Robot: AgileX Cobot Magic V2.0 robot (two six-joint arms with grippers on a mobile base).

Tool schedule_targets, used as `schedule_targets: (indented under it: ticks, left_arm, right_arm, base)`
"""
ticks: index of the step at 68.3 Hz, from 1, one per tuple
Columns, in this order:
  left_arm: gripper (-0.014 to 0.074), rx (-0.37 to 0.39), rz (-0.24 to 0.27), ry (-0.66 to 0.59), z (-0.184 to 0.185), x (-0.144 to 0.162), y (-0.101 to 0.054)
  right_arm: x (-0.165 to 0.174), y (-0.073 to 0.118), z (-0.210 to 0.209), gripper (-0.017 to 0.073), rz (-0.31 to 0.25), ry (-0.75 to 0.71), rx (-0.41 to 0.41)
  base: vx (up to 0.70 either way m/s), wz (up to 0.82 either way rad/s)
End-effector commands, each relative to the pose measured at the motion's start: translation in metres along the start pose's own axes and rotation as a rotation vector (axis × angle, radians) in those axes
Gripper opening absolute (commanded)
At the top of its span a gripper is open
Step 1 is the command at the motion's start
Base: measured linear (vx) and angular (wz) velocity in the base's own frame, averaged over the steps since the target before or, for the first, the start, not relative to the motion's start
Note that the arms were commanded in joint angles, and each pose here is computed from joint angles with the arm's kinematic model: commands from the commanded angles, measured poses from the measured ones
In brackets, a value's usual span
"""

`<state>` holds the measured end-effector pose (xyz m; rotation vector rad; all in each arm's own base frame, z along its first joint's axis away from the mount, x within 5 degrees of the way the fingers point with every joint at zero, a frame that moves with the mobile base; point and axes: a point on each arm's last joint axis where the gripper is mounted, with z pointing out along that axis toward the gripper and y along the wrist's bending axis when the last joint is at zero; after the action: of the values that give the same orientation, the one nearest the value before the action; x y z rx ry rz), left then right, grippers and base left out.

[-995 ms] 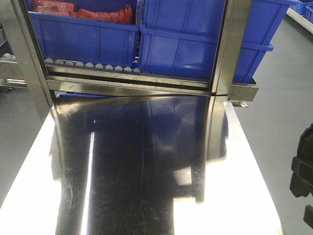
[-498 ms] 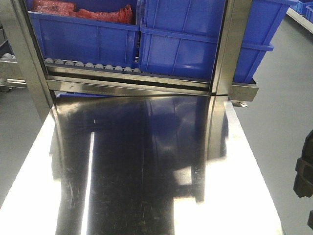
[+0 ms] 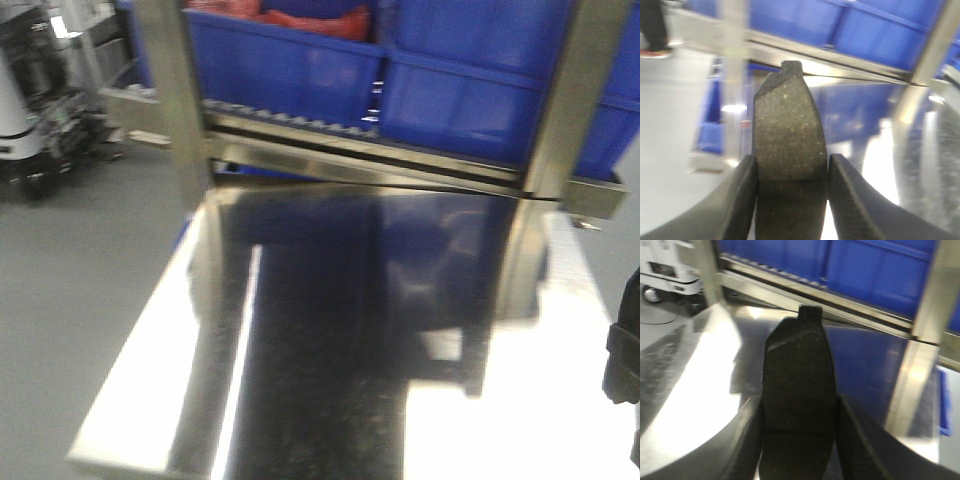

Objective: Move and align brake pads A on conveyor
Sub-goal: 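Turn the base away from the steel table toward the yellow line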

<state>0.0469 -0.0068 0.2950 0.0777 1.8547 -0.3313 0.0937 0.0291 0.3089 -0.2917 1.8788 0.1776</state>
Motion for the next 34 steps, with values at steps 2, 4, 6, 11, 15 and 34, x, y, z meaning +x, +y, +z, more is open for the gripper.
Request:
schedule_targets:
  ticks: [2, 4, 6, 11, 15, 34]
  left_arm:
    - [-0.0006, 0.040, 0.005, -0.100, -0.0028, -0.0154, -0.0047]
    - [-0.0006, 0.040, 0.005, -0.100, -0.0028, -0.0154, -0.0047]
    - [-0.0006, 0.040, 0.005, -0.100, -0.0028, -0.0154, -0.0047]
    - [-0.0006, 0.040, 0.005, -0.100, -0.0028, -0.0154, -0.0047]
    - [-0.0006, 0.040, 0.005, -0.100, -0.0028, -0.0154, -0.0047]
    - [-0.0006, 0.040, 0.005, -0.100, -0.0028, -0.0154, -0.0047]
  right_arm:
    - [-0.0171, 0.0009, -0.0042, -0.0004, -0.020, -0.116, -0.013]
    - [-0.0171, 0.0009, -0.0042, -0.0004, -0.020, -0.116, -0.013]
    - [-0.0171, 0.0009, -0.0042, -0.0004, -0.020, -0.116, -0.013]
    - [-0.0171, 0.0009, -0.0042, -0.0004, -0.020, -0.116, -0.013]
    - [-0.0171, 0.0009, -0.0042, -0.0004, -0.020, -0.116, -0.013]
    - [-0.0171, 0.0009, -0.0042, -0.0004, -0.020, -0.116, -0.013]
  base:
    - [-0.17, 0.66]
    - [-0.18, 0.72]
    - [-0.19, 0.75]
    - [-0.21, 0.82]
    - [-0.22, 0.88]
    - [-0.23, 0.88]
